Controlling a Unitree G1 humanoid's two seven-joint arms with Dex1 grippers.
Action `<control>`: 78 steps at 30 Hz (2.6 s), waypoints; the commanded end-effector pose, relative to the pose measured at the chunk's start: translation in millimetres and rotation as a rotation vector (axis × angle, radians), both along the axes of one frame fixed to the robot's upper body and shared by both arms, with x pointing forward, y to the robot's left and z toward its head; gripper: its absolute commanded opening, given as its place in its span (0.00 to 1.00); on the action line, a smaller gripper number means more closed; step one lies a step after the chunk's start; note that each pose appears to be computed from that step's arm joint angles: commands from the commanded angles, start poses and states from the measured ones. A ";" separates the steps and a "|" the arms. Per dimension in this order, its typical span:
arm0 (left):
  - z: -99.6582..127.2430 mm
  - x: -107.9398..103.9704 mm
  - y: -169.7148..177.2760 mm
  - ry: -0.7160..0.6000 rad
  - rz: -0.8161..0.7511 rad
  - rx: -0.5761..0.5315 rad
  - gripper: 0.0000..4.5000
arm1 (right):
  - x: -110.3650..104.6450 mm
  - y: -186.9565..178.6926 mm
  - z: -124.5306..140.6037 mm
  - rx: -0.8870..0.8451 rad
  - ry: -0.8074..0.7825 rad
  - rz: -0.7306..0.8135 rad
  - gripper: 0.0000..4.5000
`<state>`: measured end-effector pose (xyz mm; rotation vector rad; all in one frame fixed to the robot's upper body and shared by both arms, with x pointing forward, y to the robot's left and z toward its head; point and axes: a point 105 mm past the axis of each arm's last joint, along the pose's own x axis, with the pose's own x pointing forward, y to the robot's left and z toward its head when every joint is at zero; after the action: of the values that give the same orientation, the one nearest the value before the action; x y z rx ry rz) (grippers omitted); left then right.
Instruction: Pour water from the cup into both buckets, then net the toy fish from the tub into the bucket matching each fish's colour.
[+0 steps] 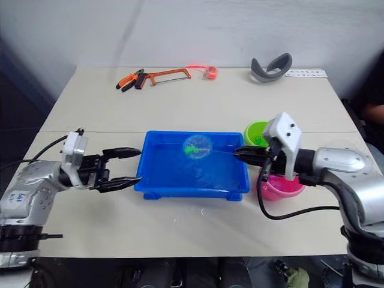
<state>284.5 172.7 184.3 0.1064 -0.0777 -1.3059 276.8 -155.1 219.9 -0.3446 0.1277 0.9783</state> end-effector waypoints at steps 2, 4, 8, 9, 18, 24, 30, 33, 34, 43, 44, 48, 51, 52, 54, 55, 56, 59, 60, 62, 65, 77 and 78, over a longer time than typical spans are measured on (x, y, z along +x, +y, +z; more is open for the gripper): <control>14.8 8.1 -29.4 -0.084 -0.026 -0.061 0.99 | -12.2 -37.9 37.0 -0.035 -0.210 -0.153 0.00; 17.6 10.2 -34.9 -0.088 -0.030 -0.083 0.99 | -13.0 -53.5 38.5 -0.069 -0.228 -0.207 0.00; 18.8 13.7 -42.0 -0.088 -0.034 -0.096 0.99 | -13.7 -82.3 41.8 -0.108 -0.276 -0.308 0.00; 18.6 13.9 -43.8 -0.087 -0.037 -0.097 0.99 | -13.6 -91.2 41.1 -0.123 -0.287 -0.337 0.00; 14.5 12.9 -50.1 -0.077 -0.052 -0.103 0.99 | -3.5 -128.0 24.8 -0.283 -0.415 -0.481 0.00; 13.8 10.2 -51.7 -0.067 -0.076 -0.107 0.99 | 5.7 -135.0 9.3 -0.552 -0.602 -0.475 0.00; 9.3 7.2 -50.3 -0.053 -0.100 -0.088 0.99 | 4.7 -138.5 -0.5 -0.816 -0.811 -0.403 0.00; 9.1 8.7 -49.0 -0.054 -0.099 -0.085 0.99 | 0.3 -129.0 -2.5 -0.945 -0.959 -0.287 0.00; 9.2 9.2 -48.8 -0.055 -0.099 -0.085 0.99 | -2.1 -124.6 -4.9 -0.979 -1.001 -0.231 0.00; 11.2 13.0 -45.2 -0.067 -0.100 -0.070 0.99 | -1.6 -144.0 -8.8 -1.160 -1.126 -0.200 0.00; 11.4 13.2 -44.5 -0.068 -0.100 -0.068 0.99 | -1.4 -144.0 -8.4 -1.153 -1.131 -0.203 0.00; 13.1 11.9 -38.0 -0.076 -0.100 -0.065 0.99 | -0.2 -136.5 15.1 -0.814 -1.074 -0.367 0.00; 16.1 9.4 -27.5 -0.083 -0.100 -0.065 0.99 | -2.7 -119.6 32.2 -0.378 -0.855 -0.421 0.00; 16.7 8.9 -24.0 -0.084 -0.100 -0.064 0.99 | -4.5 -112.4 34.0 -0.253 -0.767 -0.404 0.00; 12.7 5.6 -10.7 -0.085 -0.101 -0.043 0.99 | -11.6 -88.1 37.8 -0.136 -0.652 -0.291 0.00; 9.9 6.2 -2.1 -0.085 -0.078 -0.034 0.99 | -15.2 -77.3 36.0 -0.115 -0.594 -0.234 0.00; 8.0 6.3 6.3 -0.086 -0.060 -0.028 0.99 | -19.0 -66.7 33.4 -0.096 -0.537 -0.177 0.00; 10.0 -1.8 29.7 -0.067 -0.026 0.014 0.99 | -34.7 -30.1 20.8 -0.050 -0.358 0.032 0.00; 14.8 -6.7 34.8 -0.081 -0.022 0.022 0.99 | -39.3 -19.0 17.7 -0.030 -0.318 0.088 0.00; 23.1 -17.0 43.7 -0.090 -0.016 0.036 0.99 | -46.8 -1.1 8.5 -0.014 -0.254 0.183 0.00; 23.0 -30.6 50.0 -0.086 -0.021 0.079 0.99 | -54.2 14.9 -7.0 -0.008 -0.195 0.285 0.00; -18.8 -78.5 36.8 -0.012 -0.142 0.250 0.99 | -72.7 56.1 -103.1 0.001 0.039 0.483 0.00; -24.0 -80.2 33.8 0.000 -0.151 0.253 0.99 | -73.7 56.0 -113.5 0.006 0.069 0.472 0.00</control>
<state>208.1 213.0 161.9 0.2912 0.0860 -1.4393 206.6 -101.3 111.9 -0.3329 0.1148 1.4430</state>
